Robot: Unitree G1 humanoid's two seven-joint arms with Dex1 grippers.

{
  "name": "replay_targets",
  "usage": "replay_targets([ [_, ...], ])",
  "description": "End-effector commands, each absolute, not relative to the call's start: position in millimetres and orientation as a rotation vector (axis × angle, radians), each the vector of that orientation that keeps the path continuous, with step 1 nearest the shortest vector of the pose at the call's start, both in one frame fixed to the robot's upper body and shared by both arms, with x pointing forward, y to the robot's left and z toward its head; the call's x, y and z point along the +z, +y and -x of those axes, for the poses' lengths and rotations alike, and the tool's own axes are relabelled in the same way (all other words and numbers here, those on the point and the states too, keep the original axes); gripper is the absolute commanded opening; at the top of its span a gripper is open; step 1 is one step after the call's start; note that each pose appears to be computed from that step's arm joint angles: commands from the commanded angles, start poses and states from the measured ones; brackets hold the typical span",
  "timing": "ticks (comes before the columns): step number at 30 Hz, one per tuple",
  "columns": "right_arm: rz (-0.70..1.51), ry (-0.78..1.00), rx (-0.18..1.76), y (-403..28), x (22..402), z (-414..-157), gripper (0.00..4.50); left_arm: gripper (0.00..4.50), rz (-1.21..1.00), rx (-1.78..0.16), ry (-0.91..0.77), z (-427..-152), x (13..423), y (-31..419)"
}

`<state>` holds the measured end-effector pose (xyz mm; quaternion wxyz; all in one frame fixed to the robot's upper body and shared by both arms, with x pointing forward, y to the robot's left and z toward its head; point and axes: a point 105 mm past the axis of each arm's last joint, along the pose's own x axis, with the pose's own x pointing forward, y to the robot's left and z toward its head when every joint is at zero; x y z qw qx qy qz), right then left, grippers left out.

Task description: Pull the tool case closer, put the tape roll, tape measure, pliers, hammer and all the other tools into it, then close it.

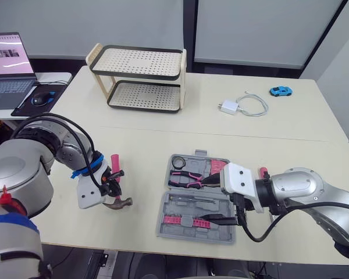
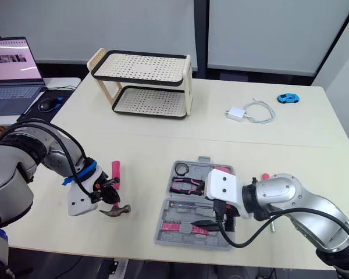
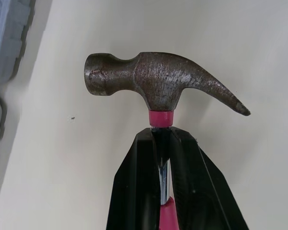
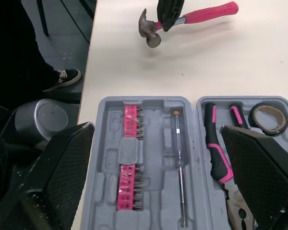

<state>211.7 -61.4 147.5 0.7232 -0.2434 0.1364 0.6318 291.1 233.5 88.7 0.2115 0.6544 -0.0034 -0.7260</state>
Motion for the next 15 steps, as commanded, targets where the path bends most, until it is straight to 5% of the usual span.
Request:
replay_targets([
  [1,0.531,0.260,1.413,-56,156,-210,4.50,0.03,-1.818,-1.951,0.021,-293,97,241],
  [15,0.518,0.257,1.401,-56,160,-216,4.50,0.03,-1.523,-1.493,0.167,-303,117,230],
])
